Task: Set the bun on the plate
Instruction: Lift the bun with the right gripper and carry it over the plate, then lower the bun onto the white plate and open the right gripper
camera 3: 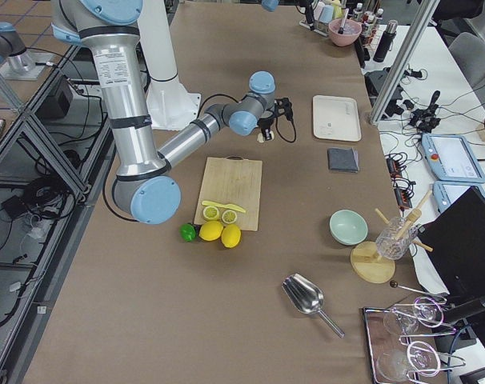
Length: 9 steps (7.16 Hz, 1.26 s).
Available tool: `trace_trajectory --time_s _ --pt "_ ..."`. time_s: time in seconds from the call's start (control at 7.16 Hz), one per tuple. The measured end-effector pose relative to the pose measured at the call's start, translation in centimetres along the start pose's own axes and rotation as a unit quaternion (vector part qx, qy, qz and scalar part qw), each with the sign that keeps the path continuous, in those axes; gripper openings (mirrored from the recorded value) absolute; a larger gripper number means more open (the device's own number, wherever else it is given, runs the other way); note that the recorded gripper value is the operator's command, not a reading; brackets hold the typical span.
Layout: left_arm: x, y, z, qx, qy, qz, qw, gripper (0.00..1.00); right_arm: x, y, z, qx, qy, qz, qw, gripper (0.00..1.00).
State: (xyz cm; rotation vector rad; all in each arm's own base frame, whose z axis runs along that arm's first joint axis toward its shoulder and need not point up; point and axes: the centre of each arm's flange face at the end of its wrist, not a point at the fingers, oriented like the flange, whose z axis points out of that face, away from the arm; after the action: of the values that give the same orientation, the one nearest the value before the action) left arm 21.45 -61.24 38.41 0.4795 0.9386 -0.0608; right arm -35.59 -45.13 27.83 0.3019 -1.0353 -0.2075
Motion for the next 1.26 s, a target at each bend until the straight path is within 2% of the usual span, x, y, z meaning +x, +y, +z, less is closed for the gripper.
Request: trace_trajectory --time_s 0.28,0.42,0.84,0.98,1.12,1.26 --pt "1.2 1.0 1.1 -0.008 0.009 0.010 0.9999 0.97 -7.4 -0.8 1.7 0.029 -0.015 -0.018 0.9993 0.00" --pt "1.3 1.2 1.1 -0.004 0.015 0.015 0.9998 0.97 -10.5 -0.4 2.9 0.034 -0.021 -0.029 0.9988 0.00" --pt "1.4 1.9 1.6 -0.003 0.022 0.021 0.9995 0.97 -15.6 3.0 6.4 0.040 -0.018 -0.055 0.9975 0.00" --pt "1.3 2.0 1.6 -0.003 0.023 0.020 0.9995 0.97 -16.9 3.6 7.6 0.038 -0.017 -0.061 0.9973 0.08" --pt "1.3 2.0 1.6 -0.003 0.023 0.016 0.9996 0.97 -18.1 3.6 9.2 0.032 -0.014 -0.065 0.9973 0.30" --pt "1.2 2.1 1.7 -0.004 0.022 0.010 0.9997 0.97 -18.9 3.5 10.6 0.026 -0.009 -0.067 0.9973 0.74"
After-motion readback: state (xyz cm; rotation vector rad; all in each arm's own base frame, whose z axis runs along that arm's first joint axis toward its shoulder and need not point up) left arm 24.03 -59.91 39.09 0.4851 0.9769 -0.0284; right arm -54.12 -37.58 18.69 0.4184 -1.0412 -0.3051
